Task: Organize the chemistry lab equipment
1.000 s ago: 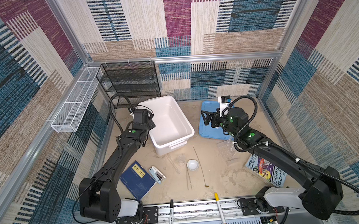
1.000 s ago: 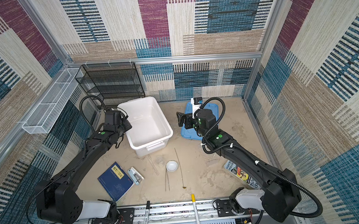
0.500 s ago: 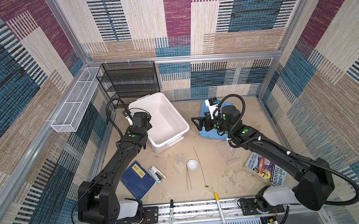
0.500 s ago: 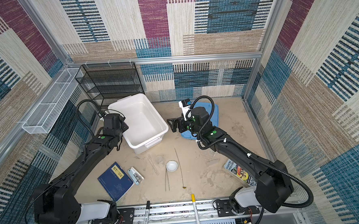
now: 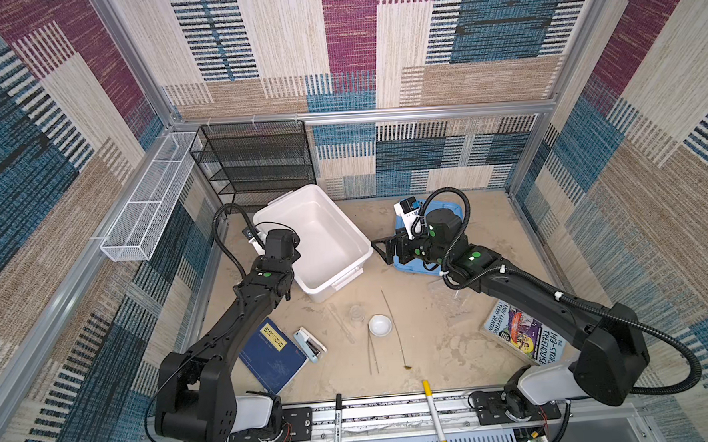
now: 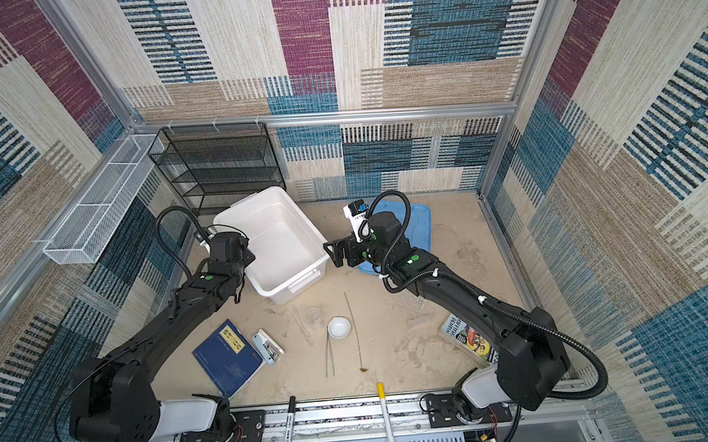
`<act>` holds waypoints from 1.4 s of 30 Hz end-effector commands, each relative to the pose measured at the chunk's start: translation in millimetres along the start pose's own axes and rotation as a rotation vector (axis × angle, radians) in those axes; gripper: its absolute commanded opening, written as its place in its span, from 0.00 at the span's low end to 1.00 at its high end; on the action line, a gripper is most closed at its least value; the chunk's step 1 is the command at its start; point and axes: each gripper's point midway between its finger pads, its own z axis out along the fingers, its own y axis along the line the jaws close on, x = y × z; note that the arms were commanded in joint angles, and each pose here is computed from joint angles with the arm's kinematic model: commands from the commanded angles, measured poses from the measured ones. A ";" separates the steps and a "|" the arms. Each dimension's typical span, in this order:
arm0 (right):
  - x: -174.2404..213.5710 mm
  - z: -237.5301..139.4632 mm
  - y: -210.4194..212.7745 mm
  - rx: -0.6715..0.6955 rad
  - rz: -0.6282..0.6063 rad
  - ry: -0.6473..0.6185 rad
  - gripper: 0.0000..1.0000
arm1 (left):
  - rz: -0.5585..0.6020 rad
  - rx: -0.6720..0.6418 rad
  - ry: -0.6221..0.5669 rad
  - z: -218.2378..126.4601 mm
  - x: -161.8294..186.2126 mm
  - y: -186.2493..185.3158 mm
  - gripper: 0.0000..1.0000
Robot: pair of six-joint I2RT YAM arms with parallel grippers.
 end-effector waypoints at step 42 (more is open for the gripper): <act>-36.9 -24.2 23.6 0.027 0.077 -0.091 1.00 | -0.216 0.528 0.356 -94.8 84.5 -66.7 0.77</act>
